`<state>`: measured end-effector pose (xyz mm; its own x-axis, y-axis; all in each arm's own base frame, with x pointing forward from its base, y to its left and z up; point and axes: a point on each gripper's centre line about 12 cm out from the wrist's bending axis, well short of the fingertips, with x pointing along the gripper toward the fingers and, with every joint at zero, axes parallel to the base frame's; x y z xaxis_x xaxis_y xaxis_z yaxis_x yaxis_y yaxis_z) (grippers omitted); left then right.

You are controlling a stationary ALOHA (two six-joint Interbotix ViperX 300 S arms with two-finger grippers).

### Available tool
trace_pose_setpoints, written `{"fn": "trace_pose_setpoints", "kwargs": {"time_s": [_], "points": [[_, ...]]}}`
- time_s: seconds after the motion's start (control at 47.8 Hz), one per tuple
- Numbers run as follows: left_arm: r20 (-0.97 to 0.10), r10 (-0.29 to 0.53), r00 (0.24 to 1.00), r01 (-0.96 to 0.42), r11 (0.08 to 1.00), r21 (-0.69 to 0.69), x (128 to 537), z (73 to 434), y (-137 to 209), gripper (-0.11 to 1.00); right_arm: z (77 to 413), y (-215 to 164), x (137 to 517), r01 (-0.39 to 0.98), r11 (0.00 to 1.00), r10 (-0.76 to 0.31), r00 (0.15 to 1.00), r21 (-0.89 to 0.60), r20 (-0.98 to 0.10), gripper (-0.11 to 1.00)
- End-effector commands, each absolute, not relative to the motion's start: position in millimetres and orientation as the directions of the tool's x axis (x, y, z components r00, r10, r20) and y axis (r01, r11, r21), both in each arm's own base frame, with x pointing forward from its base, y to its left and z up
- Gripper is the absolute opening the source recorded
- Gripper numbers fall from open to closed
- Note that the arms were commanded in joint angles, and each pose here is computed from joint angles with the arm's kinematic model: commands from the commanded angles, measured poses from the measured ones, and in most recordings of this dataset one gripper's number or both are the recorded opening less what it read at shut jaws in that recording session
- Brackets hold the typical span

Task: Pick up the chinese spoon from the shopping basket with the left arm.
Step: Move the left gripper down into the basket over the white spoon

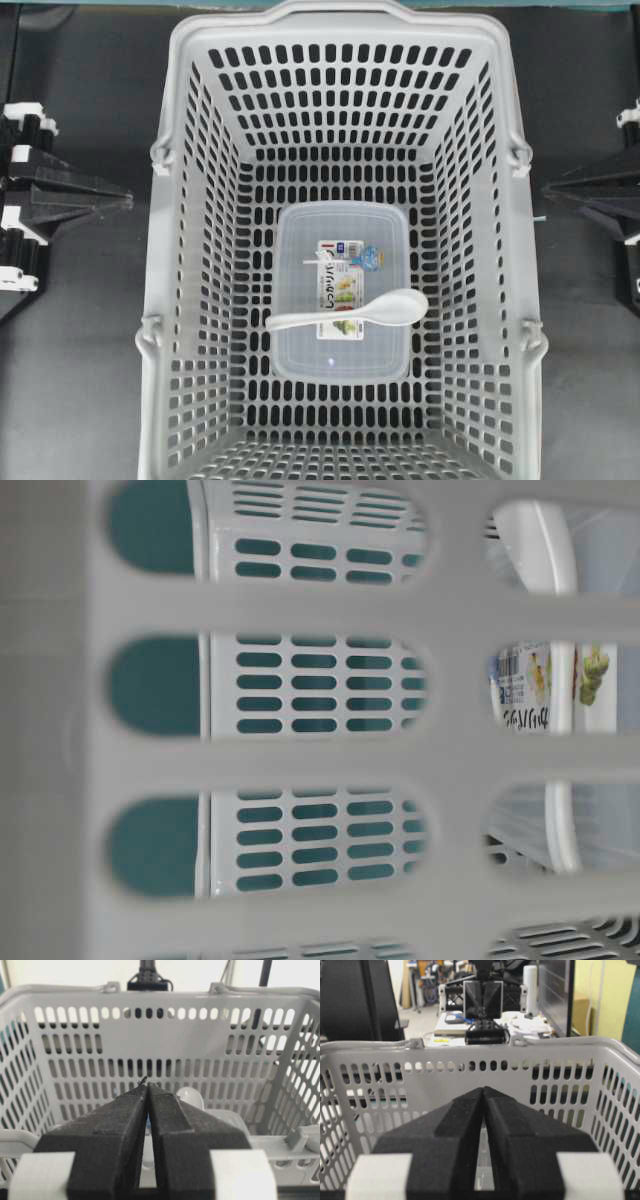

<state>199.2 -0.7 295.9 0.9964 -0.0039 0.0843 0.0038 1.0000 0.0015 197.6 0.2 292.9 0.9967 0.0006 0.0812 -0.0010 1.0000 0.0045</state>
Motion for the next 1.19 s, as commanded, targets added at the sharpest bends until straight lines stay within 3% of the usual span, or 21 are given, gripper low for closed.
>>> {"fn": "trace_pose_setpoints", "kwargs": {"time_s": [0.0, 0.146, 0.335, 0.398, 0.565, 0.963, 1.046, 1.172], "points": [[0.133, -0.02, 0.991, 0.016, 1.0, 0.026, 204.5, 320.9, -3.0, 0.06, 300.2, -0.6, 199.4, 0.002, 1.0, -0.004, 0.995, 0.017, 0.101, 0.0], [0.127, -0.025, 0.992, 0.024, 1.0, 0.017, 217.8, 343.7, -4.6, 0.0, 301.7, -0.3, 196.7, -0.001, 1.0, -0.002, 0.995, 0.026, 0.103, 0.0], [-0.075, -0.051, 0.996, 0.051, 0.999, -0.001, 250.8, 361.9, -12.9, 0.0, 303.0, 2.8, 194.4, -0.016, 0.999, 0.014, 0.998, 0.046, 0.054, 0.0], [-0.159, -0.061, 0.985, 0.061, 0.998, -0.002, 264.8, 364.4, -17.2, 0.0, 298.7, 3.1, 194.5, -0.015, 0.999, 0.016, 1.0, 0.044, -0.008, 0.0], [-0.358, -0.078, 0.93, 0.083, 0.997, -0.003, 306.7, 366.5, -29.0, 0.0, 292.0, 3.6, 193.8, -0.013, 0.999, 0.018, 0.992, 0.043, -0.128, 0.0], [-0.605, -0.09, 0.791, 0.071, 0.996, -0.056, 380.7, 349.7, -52.8, 0.0, 297.7, 5.3, 192.0, -0.023, 0.999, 0.028, 0.993, 0.046, -0.112, 0.0], [-0.621, -0.089, 0.779, 0.042, 0.995, -0.09, 392.6, 346.6, -55.1, 0.0, 297.5, 5.9, 192.0, -0.026, 0.999, 0.031, 0.993, 0.046, -0.113, 0.07], [-0.65, -0.085, 0.755, 0.015, 0.994, -0.113, 407.4, 341.4, -57.3, 0.0, 297.7, 7.1, 191.9, -0.031, 0.998, 0.037, 0.993, 0.05, -0.112, 0.36]]}}
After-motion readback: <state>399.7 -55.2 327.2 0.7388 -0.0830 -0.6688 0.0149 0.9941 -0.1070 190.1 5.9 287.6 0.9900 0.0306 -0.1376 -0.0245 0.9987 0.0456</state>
